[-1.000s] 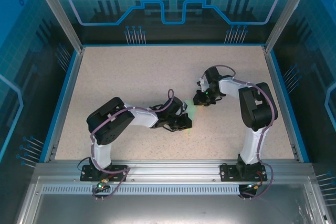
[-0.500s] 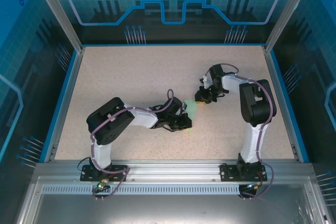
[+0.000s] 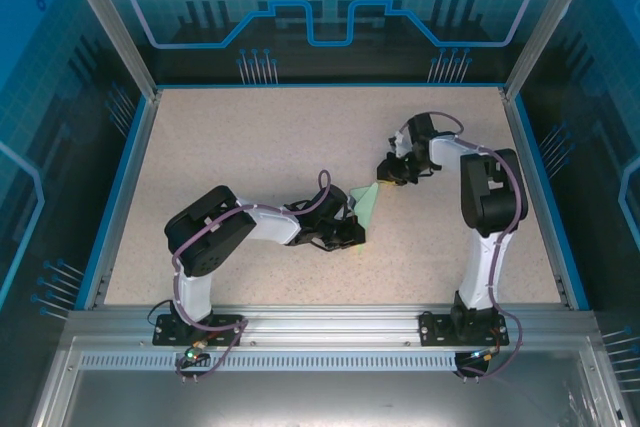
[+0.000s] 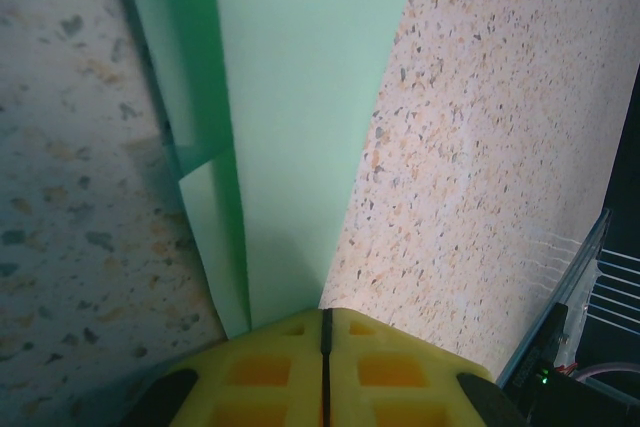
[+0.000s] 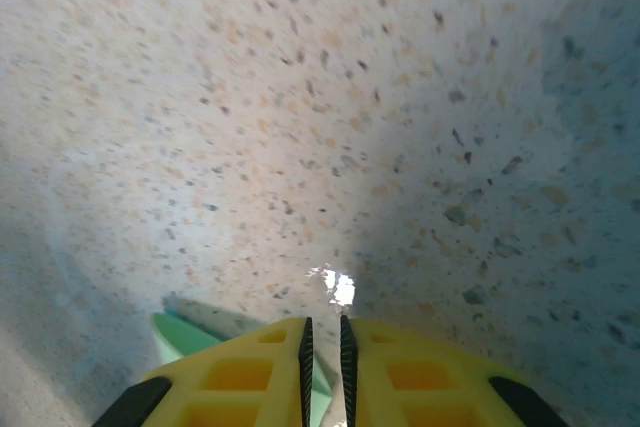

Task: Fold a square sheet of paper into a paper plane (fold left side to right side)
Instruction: Fold the wing for the fifth time at the center of the table.

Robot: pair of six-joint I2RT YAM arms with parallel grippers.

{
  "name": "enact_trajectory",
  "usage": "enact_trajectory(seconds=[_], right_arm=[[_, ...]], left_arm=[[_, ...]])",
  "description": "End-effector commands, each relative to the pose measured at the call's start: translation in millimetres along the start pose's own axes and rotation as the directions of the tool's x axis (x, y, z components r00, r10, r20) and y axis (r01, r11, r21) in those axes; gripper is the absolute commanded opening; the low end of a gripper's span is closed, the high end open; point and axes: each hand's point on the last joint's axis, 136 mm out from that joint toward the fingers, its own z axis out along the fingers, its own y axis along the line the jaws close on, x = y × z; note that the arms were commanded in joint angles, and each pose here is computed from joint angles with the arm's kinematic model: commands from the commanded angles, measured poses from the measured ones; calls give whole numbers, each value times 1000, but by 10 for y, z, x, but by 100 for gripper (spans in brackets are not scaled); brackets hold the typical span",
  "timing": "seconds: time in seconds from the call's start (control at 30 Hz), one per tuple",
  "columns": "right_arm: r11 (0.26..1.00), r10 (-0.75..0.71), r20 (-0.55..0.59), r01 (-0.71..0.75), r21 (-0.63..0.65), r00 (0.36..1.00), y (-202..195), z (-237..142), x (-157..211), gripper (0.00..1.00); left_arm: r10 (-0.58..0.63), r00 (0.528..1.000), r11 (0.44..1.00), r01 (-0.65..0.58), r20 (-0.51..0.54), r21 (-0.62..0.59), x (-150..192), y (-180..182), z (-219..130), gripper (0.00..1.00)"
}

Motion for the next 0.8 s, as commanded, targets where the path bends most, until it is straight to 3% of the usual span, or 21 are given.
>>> enact_trajectory(seconds=[0.0, 0.2, 0.4, 0.77], right_arm=[[998, -55, 99, 58, -30, 994, 200, -366, -56, 18], [991, -70, 76, 79, -111, 995, 436, -396, 488, 19], [979, -100, -14, 96, -182, 995, 642, -133, 946, 18], [991, -58, -139, 41, -127, 989, 485, 308, 1377, 18]], left_arm=[[-104, 991, 969, 81, -89, -232, 396, 701, -6, 8], [-103, 991, 970, 81, -88, -231, 392, 696, -6, 8], [-100, 991, 971, 78, -86, -227, 381, 675, -2, 8], [-99, 991, 971, 77, -86, -225, 388, 670, -6, 8]])
